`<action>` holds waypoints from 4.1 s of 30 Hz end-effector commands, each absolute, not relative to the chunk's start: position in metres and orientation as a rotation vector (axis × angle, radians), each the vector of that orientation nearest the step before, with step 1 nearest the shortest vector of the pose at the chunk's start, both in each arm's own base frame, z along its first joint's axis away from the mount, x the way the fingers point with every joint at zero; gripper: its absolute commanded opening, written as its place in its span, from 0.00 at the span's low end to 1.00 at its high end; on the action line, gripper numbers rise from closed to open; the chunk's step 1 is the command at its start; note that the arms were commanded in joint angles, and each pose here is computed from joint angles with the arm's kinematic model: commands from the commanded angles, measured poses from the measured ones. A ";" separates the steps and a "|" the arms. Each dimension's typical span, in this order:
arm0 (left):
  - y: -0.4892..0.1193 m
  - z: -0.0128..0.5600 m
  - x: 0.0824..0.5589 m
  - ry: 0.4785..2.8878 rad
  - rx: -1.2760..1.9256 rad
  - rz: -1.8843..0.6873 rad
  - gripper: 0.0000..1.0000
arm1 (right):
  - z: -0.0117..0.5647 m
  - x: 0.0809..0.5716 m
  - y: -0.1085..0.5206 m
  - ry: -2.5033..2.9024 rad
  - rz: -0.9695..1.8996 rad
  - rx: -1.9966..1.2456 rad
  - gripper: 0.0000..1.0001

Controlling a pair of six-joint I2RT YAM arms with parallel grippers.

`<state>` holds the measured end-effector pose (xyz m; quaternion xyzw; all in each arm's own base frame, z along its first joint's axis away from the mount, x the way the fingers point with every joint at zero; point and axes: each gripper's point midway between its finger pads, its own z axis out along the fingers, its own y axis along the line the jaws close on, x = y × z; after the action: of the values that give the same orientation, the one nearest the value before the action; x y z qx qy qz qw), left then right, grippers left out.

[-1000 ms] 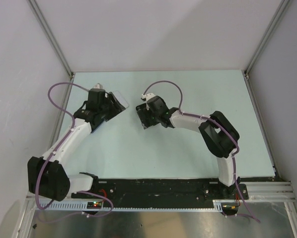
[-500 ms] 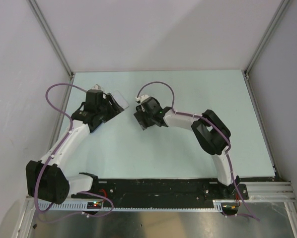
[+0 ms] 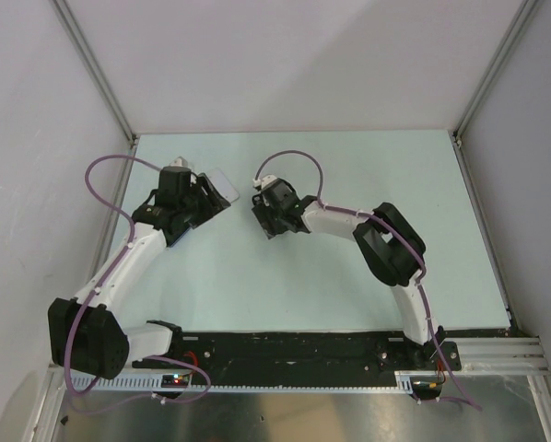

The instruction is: Put the phone into the phone case

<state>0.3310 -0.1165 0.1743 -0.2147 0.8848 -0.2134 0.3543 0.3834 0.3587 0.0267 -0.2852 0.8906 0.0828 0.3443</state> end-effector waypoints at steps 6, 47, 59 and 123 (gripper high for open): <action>-0.118 0.193 0.337 2.243 -0.532 -0.588 0.64 | 0.089 0.373 0.358 2.404 0.722 -0.611 0.52; -0.153 0.115 0.368 2.413 -0.602 -0.616 0.65 | 0.051 0.345 0.328 2.534 1.775 0.809 0.89; -0.201 0.099 0.396 2.464 -0.535 -0.690 0.63 | 0.036 0.336 0.292 2.652 1.521 0.836 0.90; 0.096 0.075 0.416 2.234 -1.297 0.011 0.61 | 0.069 0.384 0.273 2.506 0.512 0.004 0.24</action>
<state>0.3953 0.0817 0.0652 -0.4517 0.8553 -0.0070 0.2536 0.3756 0.2663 0.0343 0.0064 0.9549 0.1558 0.2525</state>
